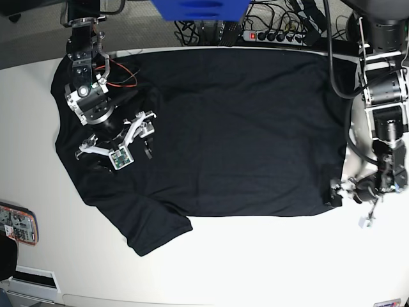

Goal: Fold the T-shirt properly
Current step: 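Release the shoulders and move both grippers down to the hem corners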

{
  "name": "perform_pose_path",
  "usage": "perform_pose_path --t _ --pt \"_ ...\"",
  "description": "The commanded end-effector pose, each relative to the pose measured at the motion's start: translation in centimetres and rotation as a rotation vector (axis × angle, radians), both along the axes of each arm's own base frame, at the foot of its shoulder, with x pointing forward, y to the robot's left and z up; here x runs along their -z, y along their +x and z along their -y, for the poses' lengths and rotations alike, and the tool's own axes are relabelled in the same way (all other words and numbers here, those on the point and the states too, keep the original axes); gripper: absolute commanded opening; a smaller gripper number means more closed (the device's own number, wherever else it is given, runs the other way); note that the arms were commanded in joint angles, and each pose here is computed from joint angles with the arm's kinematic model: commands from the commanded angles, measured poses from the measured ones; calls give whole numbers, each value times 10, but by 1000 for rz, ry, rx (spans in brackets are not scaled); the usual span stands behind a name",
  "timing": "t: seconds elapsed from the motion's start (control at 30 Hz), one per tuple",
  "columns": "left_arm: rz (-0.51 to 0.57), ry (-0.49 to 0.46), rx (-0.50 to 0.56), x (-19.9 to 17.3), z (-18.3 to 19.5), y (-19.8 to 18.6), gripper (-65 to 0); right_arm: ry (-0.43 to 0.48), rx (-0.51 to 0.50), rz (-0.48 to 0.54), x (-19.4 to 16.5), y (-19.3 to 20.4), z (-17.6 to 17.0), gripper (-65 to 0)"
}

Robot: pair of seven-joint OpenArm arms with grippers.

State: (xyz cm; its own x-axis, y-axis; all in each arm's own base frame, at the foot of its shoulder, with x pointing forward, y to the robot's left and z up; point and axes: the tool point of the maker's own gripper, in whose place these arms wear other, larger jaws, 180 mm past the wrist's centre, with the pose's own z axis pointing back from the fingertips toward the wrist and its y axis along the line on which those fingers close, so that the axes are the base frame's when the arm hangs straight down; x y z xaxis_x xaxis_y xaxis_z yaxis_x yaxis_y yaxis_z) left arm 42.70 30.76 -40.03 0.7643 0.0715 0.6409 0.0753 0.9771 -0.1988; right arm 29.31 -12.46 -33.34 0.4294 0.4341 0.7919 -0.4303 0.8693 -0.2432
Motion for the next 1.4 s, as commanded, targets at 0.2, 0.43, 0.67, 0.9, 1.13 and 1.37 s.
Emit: perform_pose_path --t 0.2,0.43,0.67,0.9,1.13,1.37 --pt "131 16 -19 -28 -17 13 0 7 -2 53 -14 7 1 -139" --pt "122 15 -17 -24 -15 10 0 8 -5 53 -14 7 0 -139" --pt "124 -28 5 -16 11 15 0 9 -8 55 -15 7 -1 -139" --pt "98 -1 41 -5 25 14 0 8 -4 59 -16 8 1 -139" --pt "89 2 50 -1 30 12 0 9 -4 59 -16 7 0 -139" --pt "54 -16 33 11 27 4 -242 31 -16 103 -24 11 -3 -139"
